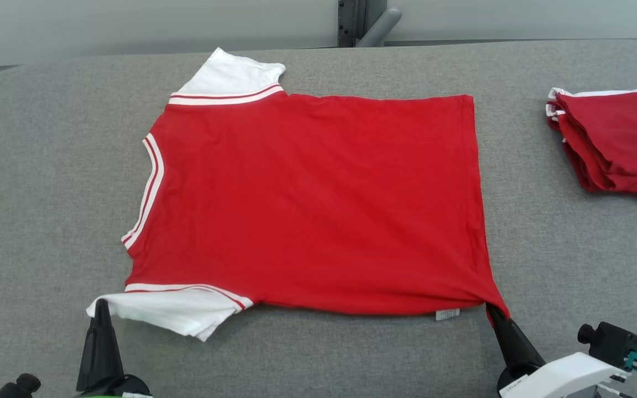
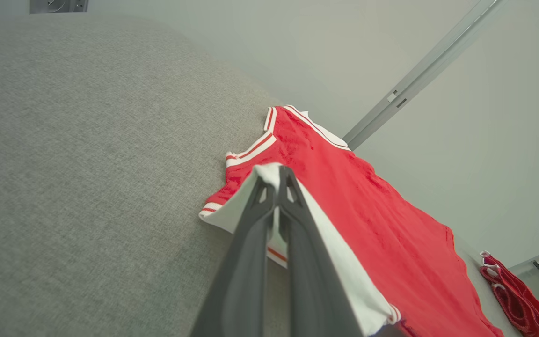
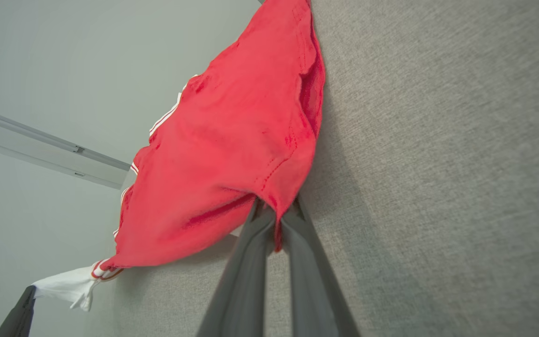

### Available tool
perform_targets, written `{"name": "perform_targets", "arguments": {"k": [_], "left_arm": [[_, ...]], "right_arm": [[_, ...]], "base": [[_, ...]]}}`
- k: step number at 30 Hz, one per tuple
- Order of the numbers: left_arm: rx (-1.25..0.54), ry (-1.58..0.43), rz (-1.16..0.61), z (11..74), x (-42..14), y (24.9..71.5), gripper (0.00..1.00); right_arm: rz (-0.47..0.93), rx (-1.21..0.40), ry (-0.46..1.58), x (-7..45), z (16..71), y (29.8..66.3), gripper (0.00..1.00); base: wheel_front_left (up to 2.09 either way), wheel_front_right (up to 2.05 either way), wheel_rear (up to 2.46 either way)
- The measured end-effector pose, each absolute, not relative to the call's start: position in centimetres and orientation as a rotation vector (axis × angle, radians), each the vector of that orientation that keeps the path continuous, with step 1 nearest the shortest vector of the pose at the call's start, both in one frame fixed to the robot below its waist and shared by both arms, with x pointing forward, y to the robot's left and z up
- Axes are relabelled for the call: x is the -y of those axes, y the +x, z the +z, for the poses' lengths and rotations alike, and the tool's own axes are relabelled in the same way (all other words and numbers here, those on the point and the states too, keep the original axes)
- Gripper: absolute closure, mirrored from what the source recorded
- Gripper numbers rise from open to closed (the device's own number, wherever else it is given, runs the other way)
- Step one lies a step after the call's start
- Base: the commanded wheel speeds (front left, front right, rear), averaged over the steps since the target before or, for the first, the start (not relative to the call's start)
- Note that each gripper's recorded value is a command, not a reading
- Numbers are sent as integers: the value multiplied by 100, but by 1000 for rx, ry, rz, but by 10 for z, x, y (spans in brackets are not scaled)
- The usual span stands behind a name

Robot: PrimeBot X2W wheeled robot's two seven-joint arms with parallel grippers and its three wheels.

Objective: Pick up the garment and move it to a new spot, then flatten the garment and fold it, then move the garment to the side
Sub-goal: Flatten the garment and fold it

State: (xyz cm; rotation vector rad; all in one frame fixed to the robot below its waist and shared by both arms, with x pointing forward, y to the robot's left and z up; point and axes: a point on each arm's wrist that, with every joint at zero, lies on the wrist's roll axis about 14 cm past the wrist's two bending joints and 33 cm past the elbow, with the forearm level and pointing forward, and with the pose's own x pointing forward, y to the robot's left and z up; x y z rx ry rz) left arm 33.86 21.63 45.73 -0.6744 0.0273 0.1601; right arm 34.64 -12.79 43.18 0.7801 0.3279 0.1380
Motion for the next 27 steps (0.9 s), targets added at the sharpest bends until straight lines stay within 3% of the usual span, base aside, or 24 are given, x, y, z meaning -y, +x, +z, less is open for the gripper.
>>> {"name": "perform_targets", "arguments": {"k": [17, 27], "left_arm": [[16, -601, -5, 478, -190, 427, 100], [-55, -590, -24, 456, -175, 475, 100]], "right_arm": [[149, -323, 823, 119, 428, 382, 100], [126, -300, 811, 125, 423, 411, 100]], "base": [[0, 0, 0], [0, 0, 0]]}}
